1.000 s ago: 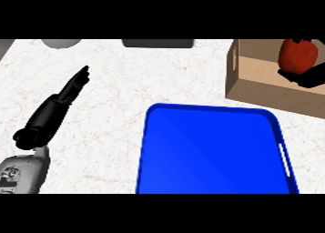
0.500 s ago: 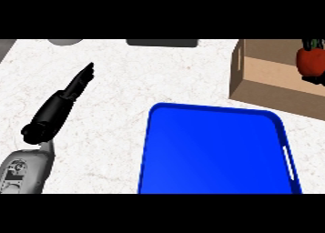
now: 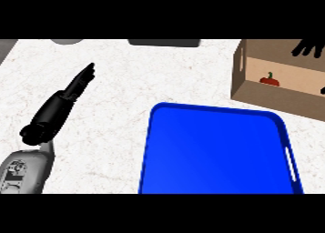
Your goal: Pick the bell pepper from the tray and place it in the cardboard box
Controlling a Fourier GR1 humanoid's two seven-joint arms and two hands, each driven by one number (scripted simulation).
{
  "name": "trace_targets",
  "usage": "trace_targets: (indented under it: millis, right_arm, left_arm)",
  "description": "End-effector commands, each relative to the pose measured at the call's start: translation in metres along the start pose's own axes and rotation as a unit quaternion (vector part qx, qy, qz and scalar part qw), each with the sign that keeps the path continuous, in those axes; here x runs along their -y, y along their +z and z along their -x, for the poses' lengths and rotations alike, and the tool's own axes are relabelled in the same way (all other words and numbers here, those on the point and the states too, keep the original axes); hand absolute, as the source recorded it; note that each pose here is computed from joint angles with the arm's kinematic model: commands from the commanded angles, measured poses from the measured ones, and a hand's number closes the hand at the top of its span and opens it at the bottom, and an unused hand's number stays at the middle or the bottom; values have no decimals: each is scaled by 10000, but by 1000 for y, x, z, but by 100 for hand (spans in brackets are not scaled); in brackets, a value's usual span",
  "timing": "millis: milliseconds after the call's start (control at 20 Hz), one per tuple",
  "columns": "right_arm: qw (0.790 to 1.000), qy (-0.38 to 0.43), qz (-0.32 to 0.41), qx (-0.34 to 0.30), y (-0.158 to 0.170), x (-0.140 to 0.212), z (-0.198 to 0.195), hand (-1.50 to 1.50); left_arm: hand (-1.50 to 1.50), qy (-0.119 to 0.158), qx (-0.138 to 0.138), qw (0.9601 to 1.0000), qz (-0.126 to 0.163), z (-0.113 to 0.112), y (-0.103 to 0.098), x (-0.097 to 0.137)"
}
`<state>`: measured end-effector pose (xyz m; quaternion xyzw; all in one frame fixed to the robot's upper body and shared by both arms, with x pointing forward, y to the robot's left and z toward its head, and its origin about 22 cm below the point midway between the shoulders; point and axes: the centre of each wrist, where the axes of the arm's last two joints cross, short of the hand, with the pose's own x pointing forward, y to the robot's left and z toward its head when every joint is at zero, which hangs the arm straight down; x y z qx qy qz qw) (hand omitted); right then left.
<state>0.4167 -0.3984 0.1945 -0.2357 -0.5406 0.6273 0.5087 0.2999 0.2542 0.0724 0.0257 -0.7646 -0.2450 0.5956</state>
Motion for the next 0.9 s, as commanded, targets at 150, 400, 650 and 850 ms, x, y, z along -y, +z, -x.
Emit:
trace_targets:
  millis: [150,400,650,850]
  right_arm:
    - [9738,-1478,987,1415,-10,0,5,-150]
    - [8800,-3963,1894,1806,-5,-13,22,-150]
    - [8285,-5041,2013,1375,10,1,33,-150]
    - [8100,-5191,2559,951,41,-6,54,-150]
  left_arm:
    - [0,-15,34,10000,-16,4,4,4]
    - [0,-22,-103,9999,17,6,7,0]
    - [0,69,-62,10000,-17,5,-2,10]
    - [0,-1,109,9999,28,1,-2,-1]
